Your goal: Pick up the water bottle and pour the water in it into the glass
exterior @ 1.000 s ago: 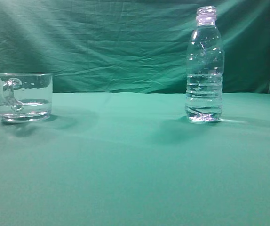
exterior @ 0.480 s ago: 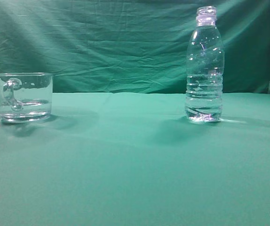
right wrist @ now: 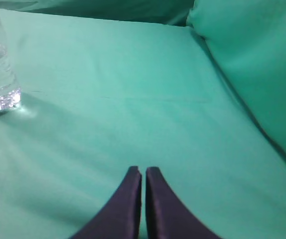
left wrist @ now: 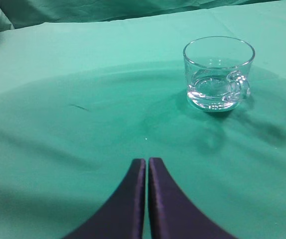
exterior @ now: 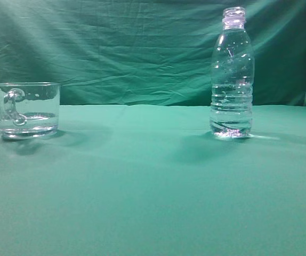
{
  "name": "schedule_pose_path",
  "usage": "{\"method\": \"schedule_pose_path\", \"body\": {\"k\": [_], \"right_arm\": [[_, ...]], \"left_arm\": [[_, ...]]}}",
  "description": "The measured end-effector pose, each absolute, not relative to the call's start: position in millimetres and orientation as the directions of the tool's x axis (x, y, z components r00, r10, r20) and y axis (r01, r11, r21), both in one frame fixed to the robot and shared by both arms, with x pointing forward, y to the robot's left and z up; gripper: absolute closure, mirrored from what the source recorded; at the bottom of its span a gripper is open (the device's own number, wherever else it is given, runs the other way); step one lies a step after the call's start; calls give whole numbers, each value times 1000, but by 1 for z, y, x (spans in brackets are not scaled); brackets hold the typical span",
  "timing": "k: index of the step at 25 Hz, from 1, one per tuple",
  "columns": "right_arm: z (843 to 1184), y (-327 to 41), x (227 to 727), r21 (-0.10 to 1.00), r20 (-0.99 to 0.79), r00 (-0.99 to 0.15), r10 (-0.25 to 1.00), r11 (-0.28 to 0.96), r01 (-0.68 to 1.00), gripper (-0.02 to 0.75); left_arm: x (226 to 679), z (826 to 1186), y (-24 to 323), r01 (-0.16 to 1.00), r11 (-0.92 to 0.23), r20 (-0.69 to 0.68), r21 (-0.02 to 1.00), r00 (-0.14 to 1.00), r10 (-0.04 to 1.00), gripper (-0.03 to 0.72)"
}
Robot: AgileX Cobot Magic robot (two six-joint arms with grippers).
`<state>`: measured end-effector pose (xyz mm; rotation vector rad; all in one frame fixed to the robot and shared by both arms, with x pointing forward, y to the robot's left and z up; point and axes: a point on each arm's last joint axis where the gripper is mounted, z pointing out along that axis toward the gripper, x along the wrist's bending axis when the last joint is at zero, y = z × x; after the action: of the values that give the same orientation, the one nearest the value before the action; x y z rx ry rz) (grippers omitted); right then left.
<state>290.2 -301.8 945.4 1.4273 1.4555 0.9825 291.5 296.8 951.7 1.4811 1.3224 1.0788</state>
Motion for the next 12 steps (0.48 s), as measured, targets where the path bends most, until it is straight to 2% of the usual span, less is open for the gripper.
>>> {"method": "schedule_pose_path", "body": {"k": [12], "right_arm": [[946,-302,290,944,-46,14,999,39,328,738]], "left_arm": [[291,952,297,259,-75,60,963,67,996,688]]}}
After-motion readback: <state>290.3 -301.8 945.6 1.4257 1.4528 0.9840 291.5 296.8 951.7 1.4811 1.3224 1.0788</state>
